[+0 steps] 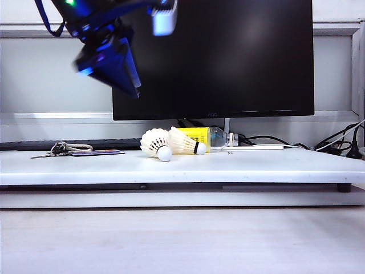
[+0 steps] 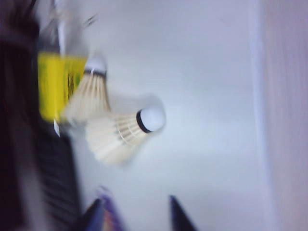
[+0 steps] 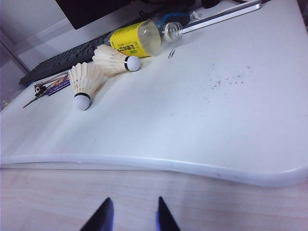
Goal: Stack the badminton balls on the table vertically.
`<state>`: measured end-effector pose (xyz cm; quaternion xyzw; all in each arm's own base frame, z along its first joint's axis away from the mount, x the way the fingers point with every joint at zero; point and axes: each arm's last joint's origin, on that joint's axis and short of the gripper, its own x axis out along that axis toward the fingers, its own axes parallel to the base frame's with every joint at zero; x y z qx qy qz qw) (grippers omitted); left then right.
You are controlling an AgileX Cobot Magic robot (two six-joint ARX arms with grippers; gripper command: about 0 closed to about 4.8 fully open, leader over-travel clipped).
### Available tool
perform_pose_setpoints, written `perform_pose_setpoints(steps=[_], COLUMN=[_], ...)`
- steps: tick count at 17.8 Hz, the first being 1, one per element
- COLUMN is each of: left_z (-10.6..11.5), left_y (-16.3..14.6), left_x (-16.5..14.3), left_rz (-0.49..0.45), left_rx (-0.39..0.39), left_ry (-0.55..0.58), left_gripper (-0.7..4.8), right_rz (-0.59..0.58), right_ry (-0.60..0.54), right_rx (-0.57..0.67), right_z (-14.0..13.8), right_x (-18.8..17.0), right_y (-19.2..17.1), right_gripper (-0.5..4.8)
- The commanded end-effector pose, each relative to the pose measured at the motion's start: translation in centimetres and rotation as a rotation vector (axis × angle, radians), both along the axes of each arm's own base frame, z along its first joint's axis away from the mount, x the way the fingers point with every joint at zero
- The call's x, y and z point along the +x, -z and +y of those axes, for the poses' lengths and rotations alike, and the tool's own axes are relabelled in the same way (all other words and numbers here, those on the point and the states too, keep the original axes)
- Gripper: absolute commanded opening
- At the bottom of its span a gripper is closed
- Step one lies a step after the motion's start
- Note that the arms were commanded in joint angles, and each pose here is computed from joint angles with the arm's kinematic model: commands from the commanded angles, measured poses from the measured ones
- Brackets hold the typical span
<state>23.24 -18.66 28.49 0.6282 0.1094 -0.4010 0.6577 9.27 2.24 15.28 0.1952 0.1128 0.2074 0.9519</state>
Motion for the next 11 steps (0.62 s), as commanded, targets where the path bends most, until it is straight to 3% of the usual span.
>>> perform_pose_setpoints(steps=[1, 4, 9, 11], left_z=[-0.3, -1.3, -2.1, -2.0], left_y=[0.3, 2.2, 3.7, 3.4], left_x=[0.8, 2.8, 4.7, 4.8], left_rz=[-0.13, -0.246, -0.382, -0.383], left_rx=[0.167, 0.333, 0.475, 0.475], left_ry=[0.177, 0.322, 0.446, 0.469], left_gripper=[1.92, 1.92, 1.92, 1.92], right_rz=[-0.016, -0.014, 0.005, 0.005], right_ry=[-0.008, -0.028, -0.068, -0.071], right_rx=[0.0, 0.003, 0.006, 0.007], right_z=[0.0, 0.1, 0.2, 0.2], right_x=[0.0, -0.1, -0.1, -0.1], right_y=[-0.2, -0.2, 0.0, 0.0], right_gripper=[1.2, 1.2, 1.2, 1.2])
